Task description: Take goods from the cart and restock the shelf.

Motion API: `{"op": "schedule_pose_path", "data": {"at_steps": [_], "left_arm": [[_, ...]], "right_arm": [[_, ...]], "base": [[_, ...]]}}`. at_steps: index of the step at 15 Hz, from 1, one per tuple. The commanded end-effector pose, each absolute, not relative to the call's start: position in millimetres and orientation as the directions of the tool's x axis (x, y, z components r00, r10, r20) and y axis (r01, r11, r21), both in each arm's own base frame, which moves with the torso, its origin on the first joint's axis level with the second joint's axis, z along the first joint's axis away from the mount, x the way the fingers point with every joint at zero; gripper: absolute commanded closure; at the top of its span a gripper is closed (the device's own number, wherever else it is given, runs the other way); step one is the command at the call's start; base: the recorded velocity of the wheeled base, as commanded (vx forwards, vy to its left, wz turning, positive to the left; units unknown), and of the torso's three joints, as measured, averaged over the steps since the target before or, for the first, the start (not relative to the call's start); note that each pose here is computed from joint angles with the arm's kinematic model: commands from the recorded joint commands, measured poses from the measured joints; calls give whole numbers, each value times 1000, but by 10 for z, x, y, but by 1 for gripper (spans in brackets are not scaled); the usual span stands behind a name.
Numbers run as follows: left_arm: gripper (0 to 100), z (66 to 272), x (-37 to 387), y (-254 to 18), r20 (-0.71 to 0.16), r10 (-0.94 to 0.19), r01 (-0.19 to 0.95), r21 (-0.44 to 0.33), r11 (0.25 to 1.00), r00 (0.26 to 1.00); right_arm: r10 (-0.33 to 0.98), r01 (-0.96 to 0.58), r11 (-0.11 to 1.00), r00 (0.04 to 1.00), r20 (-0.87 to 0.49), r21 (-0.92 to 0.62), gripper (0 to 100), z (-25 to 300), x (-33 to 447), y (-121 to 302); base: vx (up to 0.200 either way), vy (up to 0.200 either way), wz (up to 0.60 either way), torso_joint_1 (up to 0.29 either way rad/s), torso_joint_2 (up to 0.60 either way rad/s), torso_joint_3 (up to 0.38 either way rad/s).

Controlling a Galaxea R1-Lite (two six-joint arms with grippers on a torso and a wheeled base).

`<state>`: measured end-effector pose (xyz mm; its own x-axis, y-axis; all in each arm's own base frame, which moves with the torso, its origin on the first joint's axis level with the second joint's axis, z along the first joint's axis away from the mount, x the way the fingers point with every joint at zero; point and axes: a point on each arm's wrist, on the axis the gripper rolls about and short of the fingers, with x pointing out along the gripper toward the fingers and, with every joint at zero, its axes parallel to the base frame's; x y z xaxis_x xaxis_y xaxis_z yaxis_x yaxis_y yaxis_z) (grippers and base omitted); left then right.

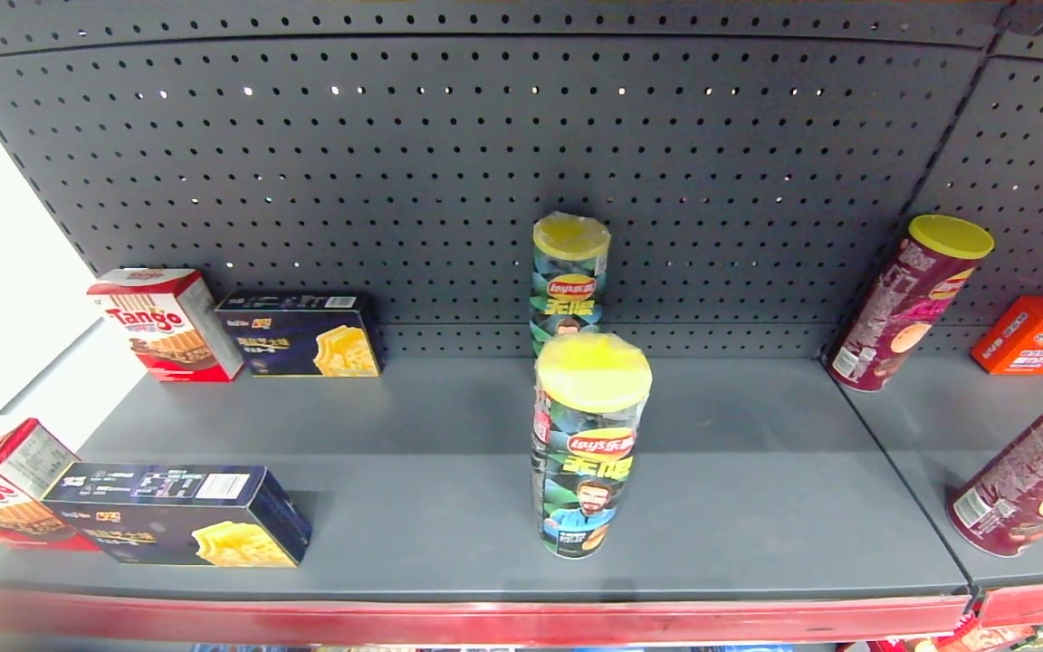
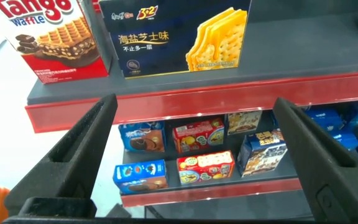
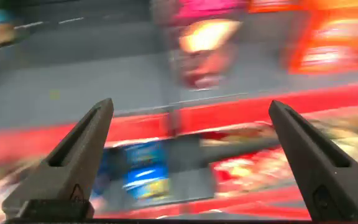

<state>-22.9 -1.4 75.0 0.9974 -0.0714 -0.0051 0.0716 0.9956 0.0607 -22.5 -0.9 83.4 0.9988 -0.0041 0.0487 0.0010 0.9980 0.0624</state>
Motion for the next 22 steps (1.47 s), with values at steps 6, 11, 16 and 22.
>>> {"op": "schedule_pose_path", "data": {"at_steps": [6, 11, 16, 22], "left_arm": [[0, 750, -229, -14, -5, -71, 71, 63, 996, 998], [0, 750, -229, 16, -5, 72, -72, 40, 997, 997], [0, 750, -228, -2, -5, -12, 12, 12, 1000, 1000], [0, 750, -228, -2, -5, -8, 8, 8, 1000, 1000]], "right_arm": [[20, -20, 999, 1000, -3, 38, 0, 760, -226, -3], [-89, 89, 995, 996, -5, 52, 0, 760, -225, -27], [-87, 87, 995, 996, -2, 41, 0, 762, -226, -27], [-81, 81, 996, 997, -2, 37, 0, 762, -226, -25]], "base": [[0, 0, 0, 0, 0, 0], [0, 0, 0, 0, 0, 0], [0, 0, 0, 0, 0, 0], [-33, 0, 0, -2, 0, 0]]}}
